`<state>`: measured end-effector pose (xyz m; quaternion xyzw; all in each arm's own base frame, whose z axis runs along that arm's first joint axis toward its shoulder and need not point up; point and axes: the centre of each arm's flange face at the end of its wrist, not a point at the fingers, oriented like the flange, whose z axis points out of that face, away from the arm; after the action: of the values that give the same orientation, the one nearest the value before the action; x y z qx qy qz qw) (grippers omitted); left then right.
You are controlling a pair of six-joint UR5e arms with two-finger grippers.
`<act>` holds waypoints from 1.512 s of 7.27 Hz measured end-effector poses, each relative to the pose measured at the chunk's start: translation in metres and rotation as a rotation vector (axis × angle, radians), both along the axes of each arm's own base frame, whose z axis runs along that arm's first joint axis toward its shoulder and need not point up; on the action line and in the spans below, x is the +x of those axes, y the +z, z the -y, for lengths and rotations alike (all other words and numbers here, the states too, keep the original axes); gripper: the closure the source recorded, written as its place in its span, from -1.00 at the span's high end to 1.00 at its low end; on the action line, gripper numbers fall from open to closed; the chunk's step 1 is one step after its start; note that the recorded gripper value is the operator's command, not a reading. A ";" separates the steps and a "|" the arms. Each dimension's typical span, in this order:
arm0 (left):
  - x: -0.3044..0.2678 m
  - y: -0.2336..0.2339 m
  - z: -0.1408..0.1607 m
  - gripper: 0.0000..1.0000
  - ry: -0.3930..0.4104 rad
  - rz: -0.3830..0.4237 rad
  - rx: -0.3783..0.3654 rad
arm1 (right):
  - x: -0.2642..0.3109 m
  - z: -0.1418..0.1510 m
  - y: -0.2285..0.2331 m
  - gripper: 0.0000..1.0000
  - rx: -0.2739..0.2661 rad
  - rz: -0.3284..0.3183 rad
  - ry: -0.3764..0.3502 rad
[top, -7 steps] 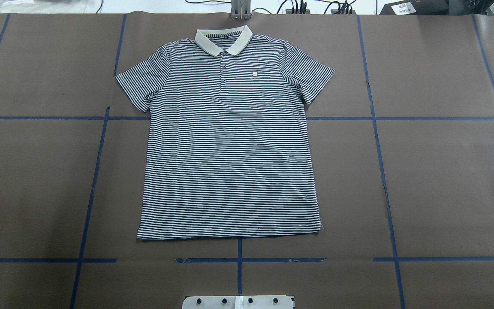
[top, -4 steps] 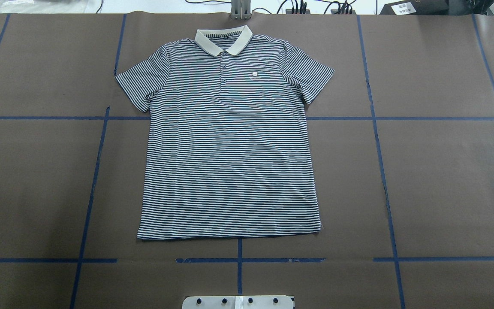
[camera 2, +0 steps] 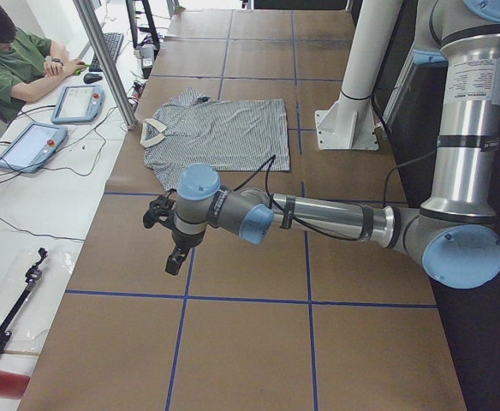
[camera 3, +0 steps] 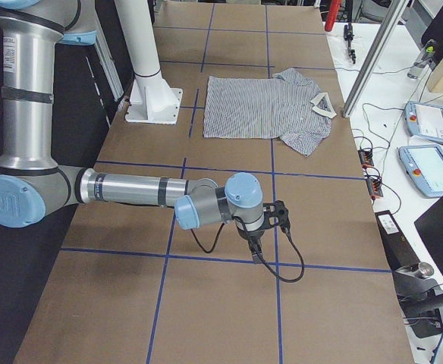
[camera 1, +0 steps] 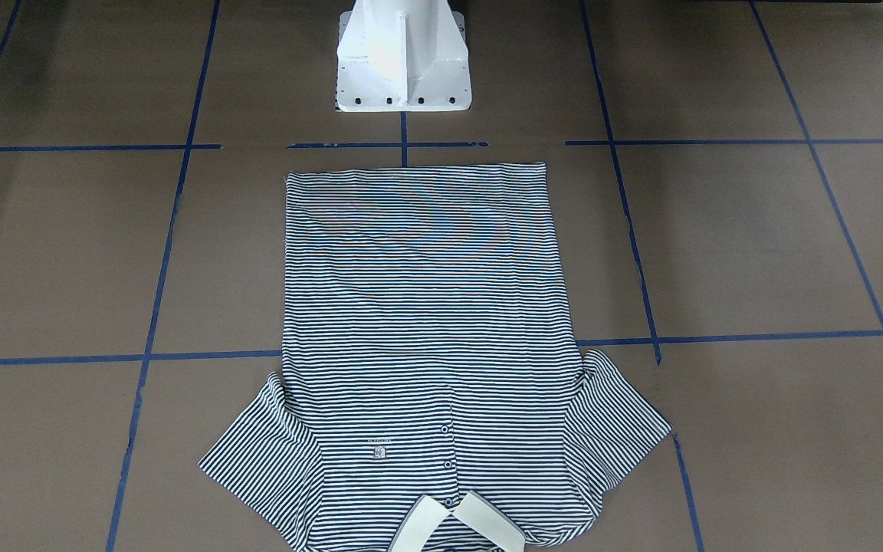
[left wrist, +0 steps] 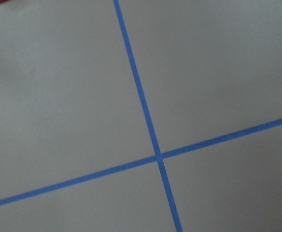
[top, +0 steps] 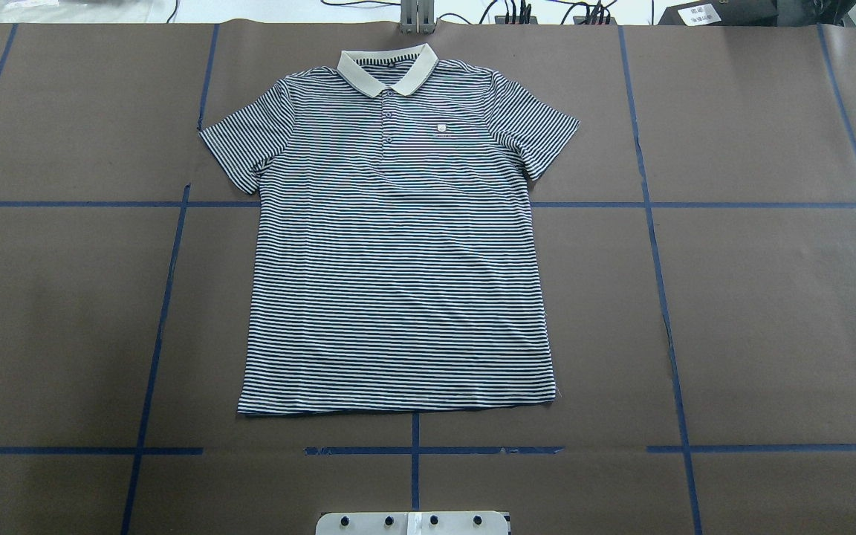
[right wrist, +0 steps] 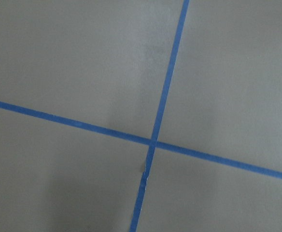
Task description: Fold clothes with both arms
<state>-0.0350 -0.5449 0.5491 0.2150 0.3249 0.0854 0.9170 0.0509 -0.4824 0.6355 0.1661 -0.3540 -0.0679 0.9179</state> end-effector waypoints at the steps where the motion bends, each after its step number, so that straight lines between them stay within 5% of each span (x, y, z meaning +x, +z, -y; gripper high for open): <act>1: 0.002 -0.027 0.018 1.00 -0.022 -0.018 0.080 | -0.001 0.012 0.000 1.00 0.033 0.007 -0.001; 3: 0.016 -0.059 0.049 1.00 -0.050 -0.071 0.230 | -0.004 0.023 -0.006 1.00 0.066 0.042 -0.015; 6: 0.066 -0.079 0.061 1.00 -0.002 -0.119 0.272 | -0.041 0.072 -0.065 1.00 0.148 0.097 -0.042; 8: 0.086 -0.084 0.061 1.00 0.024 -0.131 0.284 | -0.119 0.118 -0.138 1.00 0.107 0.174 -0.017; 10: 0.090 -0.085 0.061 1.00 0.030 -0.133 0.288 | -0.230 0.147 -0.209 0.98 0.051 0.189 0.086; 11: 0.091 -0.085 0.061 1.00 0.030 -0.134 0.287 | -0.279 0.152 -0.234 0.72 0.037 0.189 0.146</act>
<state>0.0559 -0.6059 0.4643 0.3442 0.3728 0.1303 0.8518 -0.2282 -0.6346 0.4010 0.2142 -0.4247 0.0083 0.8796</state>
